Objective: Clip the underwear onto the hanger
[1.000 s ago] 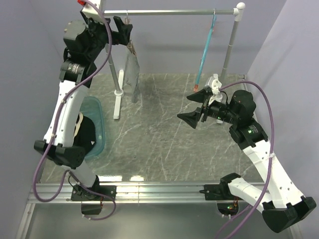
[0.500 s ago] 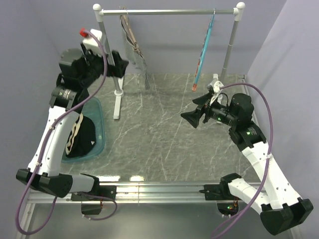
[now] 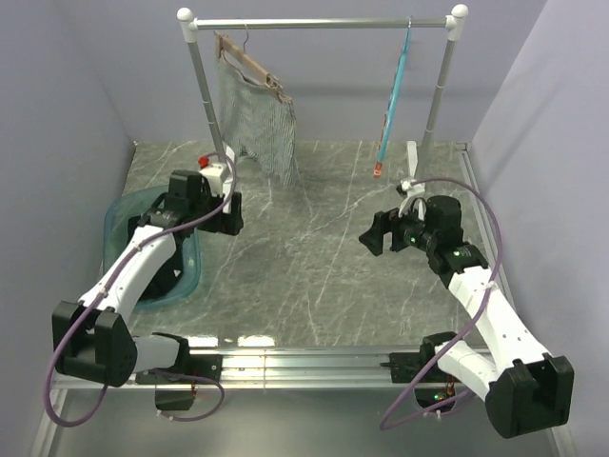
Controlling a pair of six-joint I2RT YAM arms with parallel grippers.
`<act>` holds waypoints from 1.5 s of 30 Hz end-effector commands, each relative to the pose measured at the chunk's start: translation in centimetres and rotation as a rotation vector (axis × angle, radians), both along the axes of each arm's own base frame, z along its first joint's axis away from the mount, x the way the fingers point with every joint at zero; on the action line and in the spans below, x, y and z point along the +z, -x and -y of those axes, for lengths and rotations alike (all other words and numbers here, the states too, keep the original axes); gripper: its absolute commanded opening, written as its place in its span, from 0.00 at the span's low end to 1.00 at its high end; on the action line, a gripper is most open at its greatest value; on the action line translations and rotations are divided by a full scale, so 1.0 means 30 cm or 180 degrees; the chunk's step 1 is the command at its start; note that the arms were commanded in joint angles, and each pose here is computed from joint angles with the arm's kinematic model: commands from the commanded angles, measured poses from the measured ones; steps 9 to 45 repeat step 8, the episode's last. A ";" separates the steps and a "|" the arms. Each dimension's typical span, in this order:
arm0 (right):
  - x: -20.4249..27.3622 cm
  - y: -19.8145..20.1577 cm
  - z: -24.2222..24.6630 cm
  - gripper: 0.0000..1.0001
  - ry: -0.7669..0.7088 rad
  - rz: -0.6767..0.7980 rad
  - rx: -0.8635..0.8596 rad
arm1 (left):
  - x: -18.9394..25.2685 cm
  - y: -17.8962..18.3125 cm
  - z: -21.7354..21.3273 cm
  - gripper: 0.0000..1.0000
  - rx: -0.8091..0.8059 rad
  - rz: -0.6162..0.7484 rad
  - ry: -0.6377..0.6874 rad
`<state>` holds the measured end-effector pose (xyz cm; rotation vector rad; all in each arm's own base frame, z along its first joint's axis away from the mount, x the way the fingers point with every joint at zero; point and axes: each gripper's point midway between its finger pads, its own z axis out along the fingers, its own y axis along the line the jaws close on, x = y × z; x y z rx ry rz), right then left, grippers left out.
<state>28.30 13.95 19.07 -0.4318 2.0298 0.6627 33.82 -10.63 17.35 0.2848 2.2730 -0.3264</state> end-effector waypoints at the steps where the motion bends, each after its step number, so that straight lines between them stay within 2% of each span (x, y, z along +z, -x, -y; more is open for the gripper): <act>1: -0.027 -0.003 0.038 1.00 0.0098 0.0079 -0.0149 | 0.081 -0.017 -0.018 0.99 0.0123 0.0404 0.0048; 4: -0.027 -0.011 0.070 1.00 0.0253 0.0170 -0.0197 | 0.090 -0.006 -0.025 0.99 0.0143 0.0454 0.0045; 8: -0.005 -0.009 0.072 1.00 0.0194 0.0167 -0.0208 | 0.128 -0.001 -0.024 1.00 0.0164 0.0544 0.0095; 45: -0.005 -0.009 0.072 1.00 0.0194 0.0167 -0.0208 | 0.128 -0.001 -0.024 1.00 0.0164 0.0544 0.0095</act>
